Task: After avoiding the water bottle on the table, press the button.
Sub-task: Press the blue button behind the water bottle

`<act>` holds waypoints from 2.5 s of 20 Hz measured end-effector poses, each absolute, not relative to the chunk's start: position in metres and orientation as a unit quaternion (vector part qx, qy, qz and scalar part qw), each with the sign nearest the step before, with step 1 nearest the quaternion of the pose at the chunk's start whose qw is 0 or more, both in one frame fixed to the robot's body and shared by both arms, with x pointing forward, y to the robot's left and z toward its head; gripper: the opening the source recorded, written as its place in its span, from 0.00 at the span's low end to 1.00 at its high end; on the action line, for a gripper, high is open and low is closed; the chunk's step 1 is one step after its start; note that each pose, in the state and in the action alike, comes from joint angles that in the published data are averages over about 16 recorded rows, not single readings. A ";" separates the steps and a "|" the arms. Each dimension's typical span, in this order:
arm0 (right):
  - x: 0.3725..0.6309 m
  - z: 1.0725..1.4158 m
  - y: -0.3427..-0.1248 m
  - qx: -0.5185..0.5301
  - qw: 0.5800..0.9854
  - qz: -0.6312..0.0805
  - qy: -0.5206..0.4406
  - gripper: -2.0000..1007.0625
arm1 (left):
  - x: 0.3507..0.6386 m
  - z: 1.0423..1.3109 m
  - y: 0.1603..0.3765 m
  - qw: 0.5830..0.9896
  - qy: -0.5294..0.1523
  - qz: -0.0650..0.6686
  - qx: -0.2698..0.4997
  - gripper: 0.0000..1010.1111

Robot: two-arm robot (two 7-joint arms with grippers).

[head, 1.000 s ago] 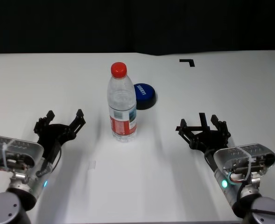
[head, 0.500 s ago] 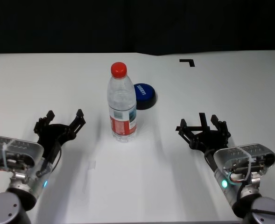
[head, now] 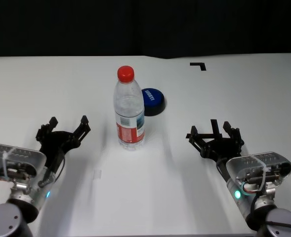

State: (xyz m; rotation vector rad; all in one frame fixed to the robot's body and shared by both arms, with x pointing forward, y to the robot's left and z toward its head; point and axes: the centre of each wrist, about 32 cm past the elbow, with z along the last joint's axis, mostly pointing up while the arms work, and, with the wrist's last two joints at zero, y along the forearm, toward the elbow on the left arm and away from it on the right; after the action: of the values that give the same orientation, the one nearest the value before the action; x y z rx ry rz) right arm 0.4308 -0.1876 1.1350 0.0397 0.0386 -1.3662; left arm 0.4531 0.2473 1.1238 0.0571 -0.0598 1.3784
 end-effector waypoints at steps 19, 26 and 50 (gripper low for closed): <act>0.431 1.135 -0.188 0.018 0.775 -0.631 0.018 1.00 | 0.453 1.124 0.247 0.771 -0.028 0.636 0.026 0.99; 0.431 1.135 -0.188 0.018 0.775 -0.631 0.018 1.00 | 0.453 1.124 0.247 0.771 -0.028 0.636 0.026 0.99; 0.431 1.135 -0.188 0.018 0.775 -0.631 0.018 1.00 | 0.444 1.128 0.244 0.774 -0.038 0.631 0.035 0.99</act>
State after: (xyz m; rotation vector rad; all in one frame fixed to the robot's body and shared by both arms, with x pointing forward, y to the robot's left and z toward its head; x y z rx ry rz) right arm 0.4308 -0.1876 1.1350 0.0397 0.0387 -1.3662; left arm 0.4436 0.2441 1.1276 0.0766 -0.0823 1.3673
